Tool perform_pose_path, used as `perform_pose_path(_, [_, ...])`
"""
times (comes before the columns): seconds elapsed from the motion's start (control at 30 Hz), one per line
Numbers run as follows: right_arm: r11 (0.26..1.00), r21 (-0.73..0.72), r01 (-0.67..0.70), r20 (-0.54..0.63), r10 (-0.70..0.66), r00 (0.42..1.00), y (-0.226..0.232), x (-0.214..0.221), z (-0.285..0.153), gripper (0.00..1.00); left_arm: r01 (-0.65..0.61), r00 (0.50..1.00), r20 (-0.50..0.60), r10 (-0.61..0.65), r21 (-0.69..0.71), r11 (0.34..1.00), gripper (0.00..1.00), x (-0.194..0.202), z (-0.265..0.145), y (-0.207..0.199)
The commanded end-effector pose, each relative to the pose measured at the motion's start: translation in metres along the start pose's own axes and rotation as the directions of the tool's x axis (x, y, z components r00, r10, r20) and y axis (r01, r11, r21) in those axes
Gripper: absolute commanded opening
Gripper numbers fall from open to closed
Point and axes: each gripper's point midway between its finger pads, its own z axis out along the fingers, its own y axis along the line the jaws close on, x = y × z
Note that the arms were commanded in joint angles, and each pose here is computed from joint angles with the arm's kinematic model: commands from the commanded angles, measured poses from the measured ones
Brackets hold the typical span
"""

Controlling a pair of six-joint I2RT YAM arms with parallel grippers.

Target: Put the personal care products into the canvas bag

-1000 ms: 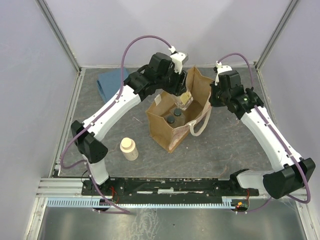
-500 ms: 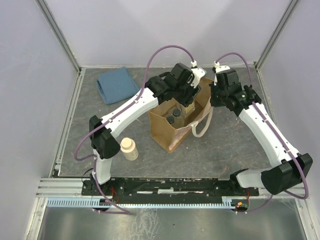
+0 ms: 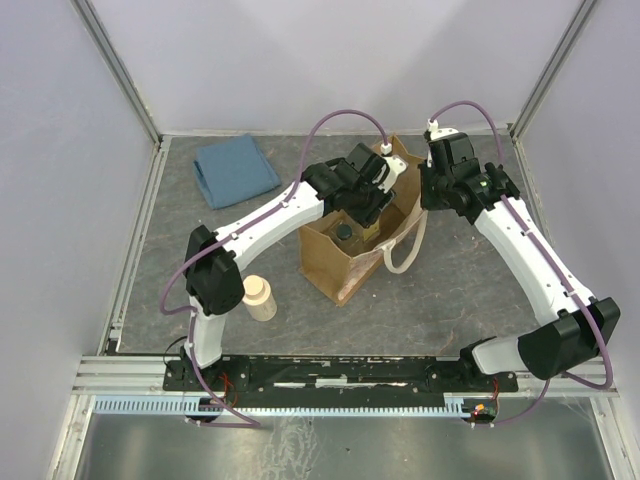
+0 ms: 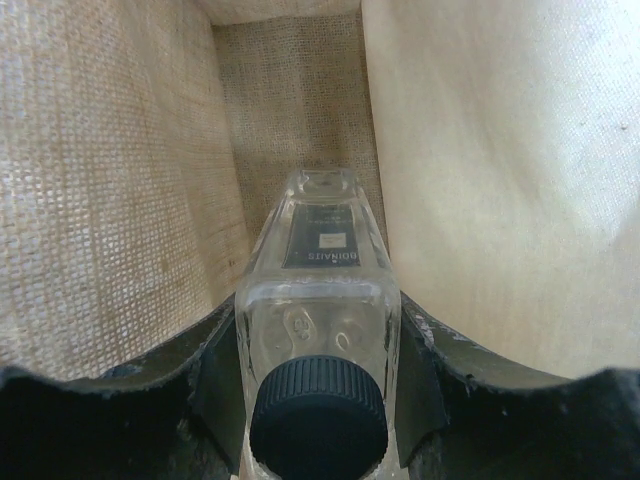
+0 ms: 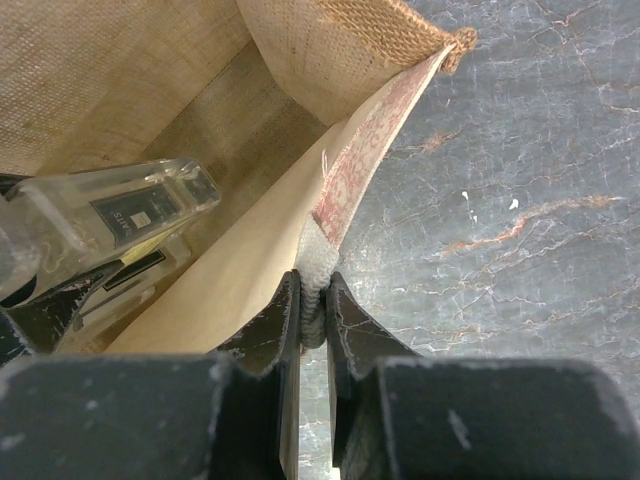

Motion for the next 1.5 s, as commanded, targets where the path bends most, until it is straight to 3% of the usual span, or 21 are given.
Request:
perform_pose_path(0.0, [0.999, 0.023, -0.028, 0.033, 0.027, 0.999, -0.005, -0.006, -0.003, 0.05, -0.010, 0.990, 0.137, 0.013, -0.022, 1.000, 0.03, -0.036, -0.013, 0.006])
perform_pose_path(0.1, [0.999, 0.022, -0.027, 0.031, 0.027, 0.999, -0.005, -0.004, -0.002, 0.05, -0.001, 0.992, 0.128, 0.005, -0.027, 1.000, 0.03, -0.031, -0.006, 0.006])
perform_pose_path(0.17, [0.999, 0.022, -0.027, 0.029, 0.027, 0.999, -0.005, -0.004, -0.001, 0.05, 0.003, 0.992, 0.127, 0.001, -0.038, 0.999, 0.10, -0.030, -0.004, 0.008])
perform_pose_path(0.4, [0.999, 0.014, -0.030, 0.035, 0.029, 0.999, -0.003, -0.006, -0.002, 0.05, 0.022, 0.991, 0.136, -0.017, -0.036, 0.999, 0.63, -0.032, -0.007, 0.007])
perform_pose_path(0.63, [0.999, 0.006, -0.032, 0.035, 0.032, 0.999, -0.001, -0.008, 0.000, 0.05, 0.048, 0.977, 0.209, -0.039, -0.039, 0.998, 0.91, -0.054, -0.030, 0.009])
perform_pose_path(0.83, [1.000, 0.013, -0.023, 0.034, 0.022, 0.999, -0.001, -0.009, 0.003, 0.05, 0.102, 0.943, 0.323, -0.077, -0.061, 0.993, 0.97, -0.087, -0.080, 0.017])
perform_pose_path(1.07, [1.000, 0.020, -0.010, 0.014, 0.010, 1.000, -0.001, -0.008, 0.010, 0.05, 0.224, 0.857, 0.498, -0.128, -0.137, 0.965, 0.98, -0.111, -0.190, 0.041])
perform_pose_path(1.17, [1.000, 0.029, -0.004, 0.003, 0.004, 1.000, -0.002, -0.008, 0.012, 0.05, 0.316, 0.870, 0.457, -0.183, -0.234, 0.920, 0.98, -0.077, -0.218, 0.060])
perform_pose_path(1.3, [1.000, 0.028, -0.003, -0.003, 0.003, 1.000, -0.001, -0.007, 0.013, 0.05, 0.409, 0.899, 0.327, -0.289, -0.400, 0.820, 0.99, 0.008, -0.230, 0.079])
perform_pose_path(1.47, [1.000, 0.032, -0.001, -0.002, 0.001, 1.000, -0.002, -0.009, 0.011, 0.01, 0.491, 0.871, 0.266, -0.414, -0.436, 0.754, 0.99, 0.083, -0.238, 0.074])
